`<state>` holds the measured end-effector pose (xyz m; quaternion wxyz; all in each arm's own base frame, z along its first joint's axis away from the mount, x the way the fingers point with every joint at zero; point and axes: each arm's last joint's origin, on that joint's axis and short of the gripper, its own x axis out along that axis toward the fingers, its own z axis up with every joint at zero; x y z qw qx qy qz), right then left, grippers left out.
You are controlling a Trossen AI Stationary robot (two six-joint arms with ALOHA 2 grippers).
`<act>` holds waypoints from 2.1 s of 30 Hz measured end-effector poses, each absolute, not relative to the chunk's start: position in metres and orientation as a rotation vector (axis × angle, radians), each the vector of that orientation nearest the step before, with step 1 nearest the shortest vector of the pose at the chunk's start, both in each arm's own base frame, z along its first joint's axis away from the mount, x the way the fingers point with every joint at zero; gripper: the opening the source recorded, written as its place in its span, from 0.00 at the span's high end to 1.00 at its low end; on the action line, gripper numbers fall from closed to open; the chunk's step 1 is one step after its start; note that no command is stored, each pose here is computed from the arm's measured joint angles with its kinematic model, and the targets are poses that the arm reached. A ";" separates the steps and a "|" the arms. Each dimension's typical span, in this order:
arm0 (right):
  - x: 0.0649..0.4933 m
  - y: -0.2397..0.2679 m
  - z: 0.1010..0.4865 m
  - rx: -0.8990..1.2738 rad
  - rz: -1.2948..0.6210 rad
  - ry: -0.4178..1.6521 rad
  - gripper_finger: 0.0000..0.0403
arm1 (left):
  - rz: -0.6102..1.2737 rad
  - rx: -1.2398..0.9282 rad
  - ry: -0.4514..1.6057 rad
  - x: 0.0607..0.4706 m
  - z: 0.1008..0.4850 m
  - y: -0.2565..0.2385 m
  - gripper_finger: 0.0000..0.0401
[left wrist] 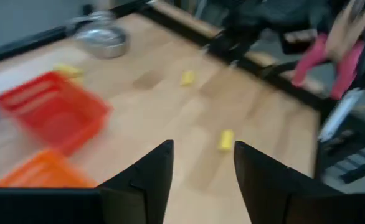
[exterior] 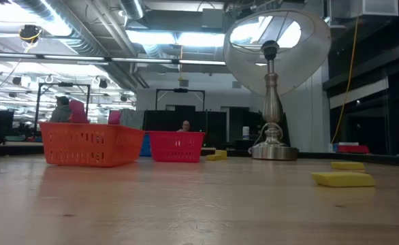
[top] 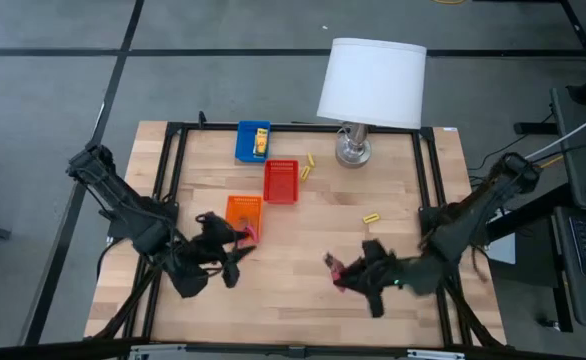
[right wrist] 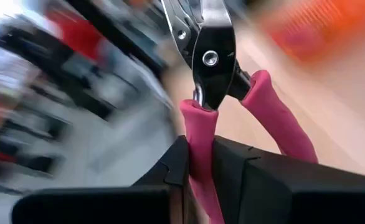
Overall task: Pick & Place School Supplies
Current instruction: Put the pink hole puncher into the orange bin
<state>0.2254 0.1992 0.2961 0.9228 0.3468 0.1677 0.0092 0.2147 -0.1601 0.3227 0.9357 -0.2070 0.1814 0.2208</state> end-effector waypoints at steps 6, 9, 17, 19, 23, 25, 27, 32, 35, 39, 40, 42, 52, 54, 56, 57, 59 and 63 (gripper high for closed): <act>0.230 0.184 0.340 0.731 0.205 0.092 0.90 | 0.303 -0.566 0.062 0.262 0.314 -0.155 0.51; 0.235 0.185 0.341 0.753 0.251 0.068 0.90 | 0.222 -0.588 -0.058 0.284 0.319 -0.147 0.50; 0.240 0.187 0.342 0.782 0.257 0.015 0.90 | 0.135 -0.553 -0.087 0.334 0.319 -0.141 0.51; 0.240 0.187 0.343 0.787 0.250 0.006 0.90 | 0.123 -0.525 -0.087 0.343 0.320 -0.143 0.51; 0.240 0.186 0.344 0.792 0.245 -0.003 0.90 | 0.140 -0.493 -0.101 0.353 0.327 -0.144 0.51; 0.240 0.186 0.344 0.795 0.240 -0.008 0.90 | 0.146 -0.481 -0.094 0.355 0.327 -0.143 0.51; 0.240 0.186 0.344 0.795 0.237 -0.009 0.90 | 0.148 -0.470 -0.088 0.356 0.326 -0.142 0.51; 0.240 0.186 0.344 0.797 0.221 -0.015 0.90 | 0.129 -0.463 -0.092 0.357 0.327 -0.141 0.51; 0.240 0.186 0.345 0.803 0.223 -0.019 0.90 | 0.121 -0.440 -0.046 0.355 0.324 -0.144 0.51; 0.239 0.187 0.345 0.813 0.231 -0.020 0.90 | 0.161 -0.384 0.034 0.350 0.318 -0.148 0.51; 0.239 0.187 0.345 0.816 0.232 -0.019 0.90 | 0.160 -0.379 0.044 0.348 0.318 -0.148 0.51; 0.238 0.189 0.345 0.818 0.237 -0.017 0.90 | 0.155 -0.384 0.045 0.347 0.320 -0.148 0.50; 0.234 0.193 0.345 0.825 0.234 -0.019 0.90 | 0.022 -0.401 -0.010 0.340 0.329 -0.165 0.47; 0.234 0.193 0.345 0.825 0.232 -0.019 0.90 | 0.017 -0.401 -0.009 0.339 0.329 -0.166 0.47; 0.234 0.192 0.345 0.826 0.231 -0.020 0.90 | 0.012 -0.407 -0.008 0.338 0.329 -0.168 0.47; 0.234 0.193 0.345 0.825 0.231 -0.019 0.90 | 0.011 -0.410 -0.010 0.339 0.330 -0.167 0.47; 0.234 0.193 0.345 0.824 0.231 -0.019 0.90 | 0.021 -0.411 -0.012 0.339 0.330 -0.167 0.47; 0.234 0.193 0.345 0.822 0.231 -0.020 0.90 | 0.034 -0.412 -0.015 0.341 0.330 -0.162 0.47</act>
